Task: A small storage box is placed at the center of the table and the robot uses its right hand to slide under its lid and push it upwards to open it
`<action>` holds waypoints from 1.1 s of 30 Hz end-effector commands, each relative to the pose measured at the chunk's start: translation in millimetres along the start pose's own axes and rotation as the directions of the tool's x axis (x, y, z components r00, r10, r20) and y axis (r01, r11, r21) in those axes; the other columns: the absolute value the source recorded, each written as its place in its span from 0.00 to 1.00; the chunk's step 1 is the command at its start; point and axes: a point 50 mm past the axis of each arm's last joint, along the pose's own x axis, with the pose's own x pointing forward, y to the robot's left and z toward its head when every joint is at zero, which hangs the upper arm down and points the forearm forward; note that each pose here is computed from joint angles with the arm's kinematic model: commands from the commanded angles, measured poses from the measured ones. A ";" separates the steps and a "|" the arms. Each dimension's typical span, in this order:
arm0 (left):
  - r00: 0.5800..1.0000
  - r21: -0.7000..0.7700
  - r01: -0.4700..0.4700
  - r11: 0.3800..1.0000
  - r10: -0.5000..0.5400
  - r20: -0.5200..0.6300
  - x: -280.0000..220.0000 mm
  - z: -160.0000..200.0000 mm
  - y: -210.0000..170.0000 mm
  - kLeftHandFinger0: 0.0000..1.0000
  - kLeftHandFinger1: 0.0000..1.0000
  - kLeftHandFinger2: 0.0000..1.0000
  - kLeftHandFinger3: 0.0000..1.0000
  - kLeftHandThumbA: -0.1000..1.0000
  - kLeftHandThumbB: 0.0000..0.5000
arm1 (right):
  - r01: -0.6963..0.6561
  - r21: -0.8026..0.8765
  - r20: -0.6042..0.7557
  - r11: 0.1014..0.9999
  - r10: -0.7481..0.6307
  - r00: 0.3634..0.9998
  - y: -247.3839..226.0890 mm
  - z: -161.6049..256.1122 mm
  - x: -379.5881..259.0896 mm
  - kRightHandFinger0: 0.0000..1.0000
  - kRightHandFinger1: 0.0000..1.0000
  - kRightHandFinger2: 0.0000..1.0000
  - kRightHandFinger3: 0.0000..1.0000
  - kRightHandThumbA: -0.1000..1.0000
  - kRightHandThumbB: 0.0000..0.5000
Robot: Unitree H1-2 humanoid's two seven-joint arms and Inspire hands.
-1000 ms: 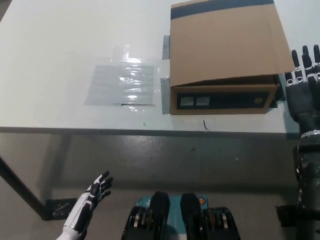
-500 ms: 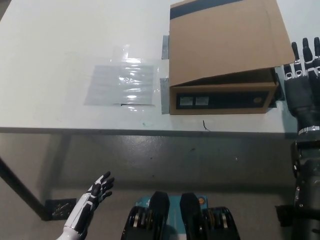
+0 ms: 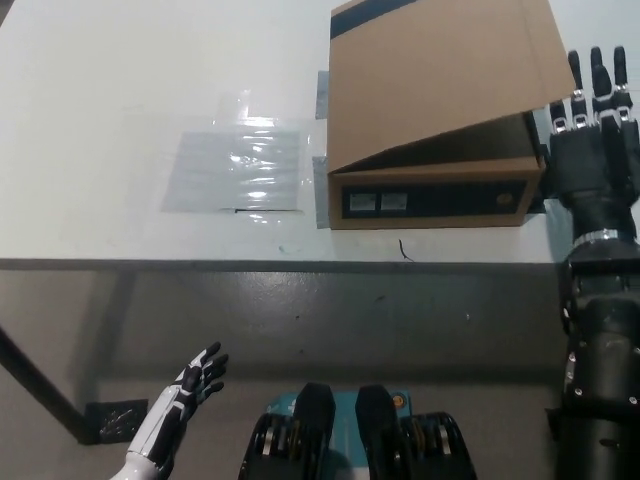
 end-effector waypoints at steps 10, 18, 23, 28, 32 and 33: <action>0.999 0.015 0.005 1.000 -0.006 0.046 3.8 12.0 9.2 1.00 1.00 1.00 1.00 1.00 1.00 | -0.175 0.049 -0.051 0.983 0.178 0.983 79.6 -38.1 25.8 1.00 1.00 1.00 1.00 1.00 0.74; 0.999 0.028 0.011 1.000 -0.012 0.051 4.8 12.3 7.3 1.00 1.00 1.00 1.00 1.00 1.00 | -0.167 0.097 -0.128 0.981 0.178 0.976 104.6 -81.6 31.2 1.00 1.00 1.00 1.00 1.00 0.76; 0.999 0.031 0.013 0.999 -0.014 0.052 4.0 10.4 6.9 1.00 1.00 1.00 1.00 1.00 1.00 | -0.167 0.108 -0.174 0.980 0.184 0.967 115.8 -111.6 28.4 1.00 1.00 1.00 1.00 1.00 0.72; 0.997 0.022 0.037 0.999 -0.038 0.061 6.3 12.5 4.8 1.00 1.00 1.00 1.00 1.00 1.00 | -0.208 0.106 -0.210 0.972 0.227 0.951 133.4 -135.7 26.3 1.00 1.00 1.00 1.00 1.00 0.73; 0.998 0.025 0.041 0.999 -0.042 0.054 7.3 13.1 3.2 1.00 1.00 1.00 1.00 1.00 1.00 | -0.254 0.060 -0.252 0.965 0.261 0.932 155.0 -152.9 25.0 1.00 1.00 1.00 1.00 1.00 0.75; 0.998 0.026 0.041 0.999 -0.042 0.055 7.2 12.8 2.6 1.00 1.00 1.00 1.00 1.00 1.00 | -0.267 0.051 -0.264 0.962 0.271 0.926 160.1 -156.8 24.9 1.00 1.00 1.00 1.00 1.00 0.75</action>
